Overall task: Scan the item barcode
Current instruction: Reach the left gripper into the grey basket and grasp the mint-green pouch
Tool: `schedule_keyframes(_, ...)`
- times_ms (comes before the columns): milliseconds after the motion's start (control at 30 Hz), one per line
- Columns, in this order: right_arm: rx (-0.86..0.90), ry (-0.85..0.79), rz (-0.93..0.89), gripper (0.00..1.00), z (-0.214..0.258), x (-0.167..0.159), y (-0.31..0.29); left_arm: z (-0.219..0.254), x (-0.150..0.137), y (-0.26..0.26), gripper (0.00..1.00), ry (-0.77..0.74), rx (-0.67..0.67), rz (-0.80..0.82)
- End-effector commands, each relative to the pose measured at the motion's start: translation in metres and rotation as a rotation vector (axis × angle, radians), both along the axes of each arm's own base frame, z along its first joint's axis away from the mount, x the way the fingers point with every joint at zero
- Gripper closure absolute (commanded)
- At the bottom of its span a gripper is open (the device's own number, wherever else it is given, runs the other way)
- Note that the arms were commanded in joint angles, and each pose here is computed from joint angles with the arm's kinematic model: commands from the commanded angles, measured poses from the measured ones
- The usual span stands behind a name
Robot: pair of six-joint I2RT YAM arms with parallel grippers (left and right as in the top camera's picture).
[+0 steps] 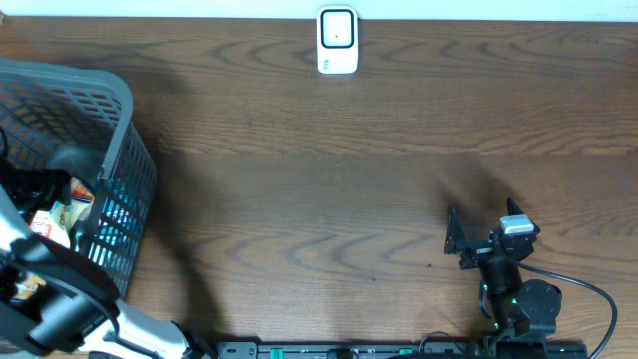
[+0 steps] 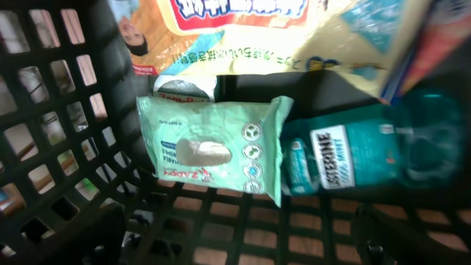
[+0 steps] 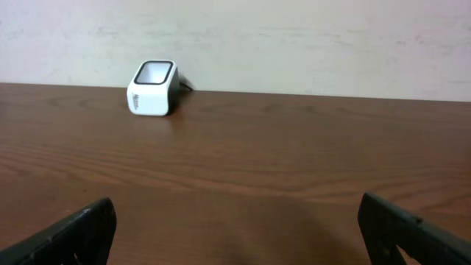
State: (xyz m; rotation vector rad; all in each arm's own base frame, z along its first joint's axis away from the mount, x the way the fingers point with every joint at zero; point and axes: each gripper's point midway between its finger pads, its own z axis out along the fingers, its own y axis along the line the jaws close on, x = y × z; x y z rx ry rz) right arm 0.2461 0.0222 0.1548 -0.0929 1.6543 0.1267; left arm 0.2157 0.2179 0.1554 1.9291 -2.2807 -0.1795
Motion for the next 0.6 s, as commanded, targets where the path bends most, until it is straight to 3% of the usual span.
schedule_keyframes(0,-0.011,0.0,0.006,0.01,-0.001,0.0,0.002,-0.021,-0.011,-0.001,0.04,0.094,-0.054,-0.044)
schedule_keyframes(467,-0.012,0.0,0.006,0.01,-0.001,0.0,0.002,-0.079,-0.028,-0.017,0.1,0.17,-0.126,-0.053)
schedule_keyframes(567,-0.012,0.0,0.006,0.01,-0.001,0.0,0.002,-0.091,-0.032,-0.021,0.16,0.176,-0.131,-0.052)
